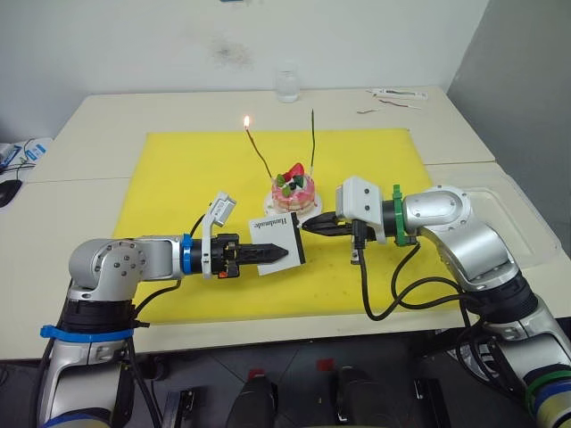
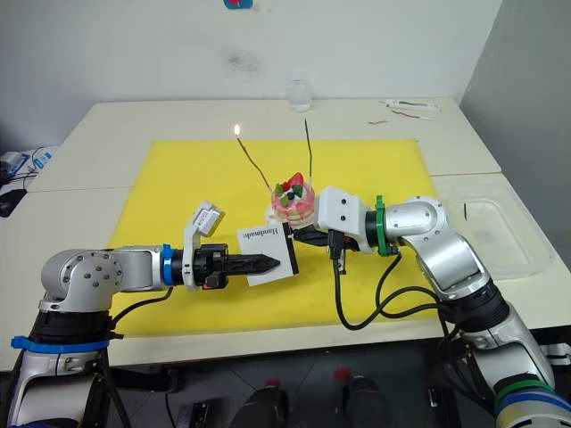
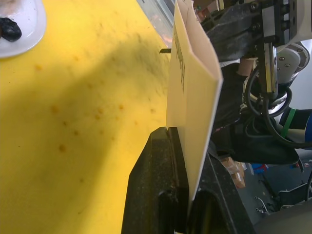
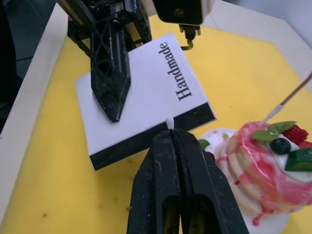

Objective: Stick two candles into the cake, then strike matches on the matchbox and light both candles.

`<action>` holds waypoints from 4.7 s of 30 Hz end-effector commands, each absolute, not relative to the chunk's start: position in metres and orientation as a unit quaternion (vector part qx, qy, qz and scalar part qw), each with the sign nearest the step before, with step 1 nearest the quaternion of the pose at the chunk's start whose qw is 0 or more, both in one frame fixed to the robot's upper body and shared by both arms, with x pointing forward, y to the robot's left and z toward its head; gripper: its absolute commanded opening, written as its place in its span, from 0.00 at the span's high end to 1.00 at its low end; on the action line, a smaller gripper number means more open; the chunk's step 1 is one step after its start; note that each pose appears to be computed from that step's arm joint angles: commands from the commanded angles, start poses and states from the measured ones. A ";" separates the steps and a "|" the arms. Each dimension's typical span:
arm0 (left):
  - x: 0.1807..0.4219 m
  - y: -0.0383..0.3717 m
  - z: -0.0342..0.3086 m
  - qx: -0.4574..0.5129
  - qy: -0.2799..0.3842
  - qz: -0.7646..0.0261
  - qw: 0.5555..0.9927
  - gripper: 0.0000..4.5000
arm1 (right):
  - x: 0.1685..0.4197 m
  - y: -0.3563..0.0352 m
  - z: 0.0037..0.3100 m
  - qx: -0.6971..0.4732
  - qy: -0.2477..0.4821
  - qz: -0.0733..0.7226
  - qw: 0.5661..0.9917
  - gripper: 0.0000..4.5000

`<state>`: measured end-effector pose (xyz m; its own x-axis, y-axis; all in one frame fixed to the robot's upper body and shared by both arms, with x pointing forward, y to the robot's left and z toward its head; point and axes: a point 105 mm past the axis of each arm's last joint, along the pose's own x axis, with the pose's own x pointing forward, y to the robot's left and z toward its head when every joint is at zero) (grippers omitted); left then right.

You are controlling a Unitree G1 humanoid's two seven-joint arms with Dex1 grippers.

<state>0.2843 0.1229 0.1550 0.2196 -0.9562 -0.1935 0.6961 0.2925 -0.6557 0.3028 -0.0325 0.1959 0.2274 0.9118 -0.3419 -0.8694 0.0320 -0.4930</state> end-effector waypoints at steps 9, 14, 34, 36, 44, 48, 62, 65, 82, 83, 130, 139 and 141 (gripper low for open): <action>0.285 0.123 0.165 -0.212 0.274 -0.560 0.752 1.00 | 0.304 -0.028 0.192 -0.325 -0.041 0.617 0.716 0.99; 0.283 0.125 0.165 -0.212 0.275 -0.559 0.753 1.00 | 0.310 -0.032 0.195 -0.323 -0.042 0.608 0.725 0.99; 0.282 0.127 0.162 -0.205 0.280 -0.556 0.756 1.00 | 0.319 -0.044 0.200 -0.312 -0.040 0.585 0.747 0.99; 0.284 0.136 0.159 -0.207 0.282 -0.541 0.765 1.00 | 0.322 -0.054 0.198 -0.313 -0.030 0.576 0.755 0.99; 0.280 0.175 0.157 -0.200 0.298 -0.501 0.787 1.00 | 0.315 -0.065 0.187 -0.230 -0.005 0.574 0.786 0.99; 0.283 0.184 0.160 -0.196 0.296 -0.490 0.796 1.00 | 0.315 -0.056 0.182 -0.201 -0.004 0.581 0.789 0.79; 0.276 0.186 0.153 -0.191 0.311 -0.486 0.794 1.00 | 0.369 -0.049 0.143 -0.203 0.047 0.581 0.787 0.48; 0.274 0.187 0.152 -0.191 0.313 -0.484 0.795 1.00 | 0.368 -0.050 0.136 -0.210 0.064 0.592 0.776 0.48; 0.273 0.180 0.150 -0.186 0.313 -0.493 0.790 1.00 | 0.373 -0.054 0.122 -0.227 0.105 0.584 0.772 0.75; 0.273 0.180 0.150 -0.186 0.313 -0.493 0.790 1.00 | 0.373 -0.054 0.121 -0.228 0.107 0.583 0.773 0.75; 0.279 0.169 0.148 -0.180 0.313 -0.512 0.780 1.00 | 0.324 -0.163 0.136 -0.241 0.165 0.467 0.835 0.65; 0.277 0.166 0.148 -0.178 0.313 -0.517 0.776 1.00 | 0.329 -0.132 0.152 -0.173 0.066 0.499 0.846 0.65; 0.277 0.166 0.148 -0.177 0.314 -0.517 0.776 1.00 | 0.331 -0.134 0.146 -0.167 0.062 0.493 0.851 0.65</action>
